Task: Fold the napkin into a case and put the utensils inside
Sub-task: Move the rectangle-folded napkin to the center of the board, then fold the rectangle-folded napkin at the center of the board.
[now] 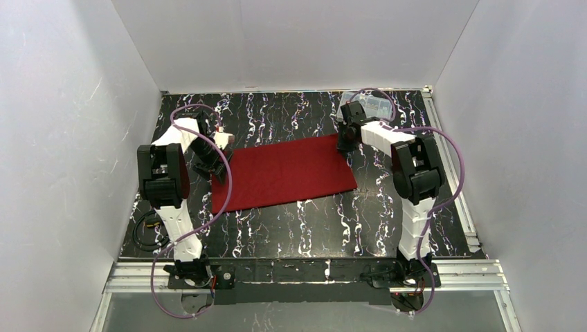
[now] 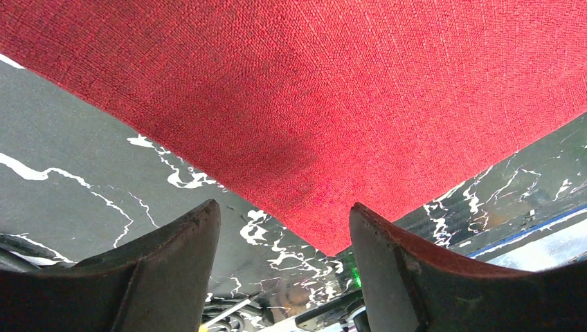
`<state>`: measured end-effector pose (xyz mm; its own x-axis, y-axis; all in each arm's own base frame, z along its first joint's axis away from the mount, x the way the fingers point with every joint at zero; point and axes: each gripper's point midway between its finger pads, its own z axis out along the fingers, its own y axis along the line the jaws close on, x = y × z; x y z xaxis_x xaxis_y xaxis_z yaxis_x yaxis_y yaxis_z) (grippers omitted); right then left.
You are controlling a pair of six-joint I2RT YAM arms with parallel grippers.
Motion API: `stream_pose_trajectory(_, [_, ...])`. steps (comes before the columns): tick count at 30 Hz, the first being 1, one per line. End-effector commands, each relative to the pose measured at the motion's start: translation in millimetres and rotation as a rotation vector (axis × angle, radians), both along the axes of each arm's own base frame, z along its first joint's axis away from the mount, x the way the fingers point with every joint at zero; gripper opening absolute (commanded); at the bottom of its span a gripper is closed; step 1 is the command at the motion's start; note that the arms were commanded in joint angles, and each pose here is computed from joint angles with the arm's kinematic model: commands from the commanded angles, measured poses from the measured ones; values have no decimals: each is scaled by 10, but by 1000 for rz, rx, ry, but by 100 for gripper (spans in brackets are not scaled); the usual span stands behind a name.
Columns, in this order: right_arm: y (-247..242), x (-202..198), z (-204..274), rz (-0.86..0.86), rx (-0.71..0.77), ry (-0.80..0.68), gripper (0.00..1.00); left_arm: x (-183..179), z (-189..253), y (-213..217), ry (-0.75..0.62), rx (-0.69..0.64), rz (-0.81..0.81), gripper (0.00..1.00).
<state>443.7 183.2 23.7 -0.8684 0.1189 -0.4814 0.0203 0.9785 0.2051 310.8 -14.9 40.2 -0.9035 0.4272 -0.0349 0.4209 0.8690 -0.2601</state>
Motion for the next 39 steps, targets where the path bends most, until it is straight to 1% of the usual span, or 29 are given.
stream_pose_trajectory(1, [-217,-274,-106,-41,-85,69,6,-15,77,-28,-17,5,-42,66])
stream_pose_trajectory(3, [-301,-326,-70,-56,-117,64,5,-25,86,-28,-21,6,-48,66])
stream_pose_trajectory(4, [-361,-367,-56,-66,-139,66,5,-34,92,-125,-24,5,-83,66])
stream_pose_trajectory(9, [-711,-609,-7,-140,-245,63,5,-19,152,-279,-48,-4,-134,66])
stream_pose_trajectory(12, [-901,-743,18,-189,-268,63,5,11,230,-377,-75,-18,-163,66])
stream_pose_trajectory(15, [-1017,-820,37,-218,-255,60,5,10,291,-475,-89,-28,-190,66])
stream_pose_trajectory(18, [-1050,-792,76,-225,-239,58,6,19,307,-530,-88,-37,-197,66])
stream_pose_trajectory(21, [-1093,-722,176,-225,-257,47,5,36,282,-525,-75,-32,-196,66])
stream_pose_trajectory(24, [-1169,-663,303,-233,-261,32,5,81,253,-503,-80,-29,-182,69])
stream_pose_trajectory(28, [-1275,-613,434,-245,-267,11,5,216,258,-531,-82,-69,-127,70])
stream_pose_trajectory(30, [-1290,-588,482,-251,-271,-2,3,246,278,-600,-74,-109,-124,69])
stream_pose_trajectory(35, [-1163,-503,495,-229,-211,-8,2,133,175,-740,-22,-161,-163,66])
stream_pose_trajectory(39, [-1093,-463,484,-222,-204,6,1,79,147,-805,-21,-202,-172,65])
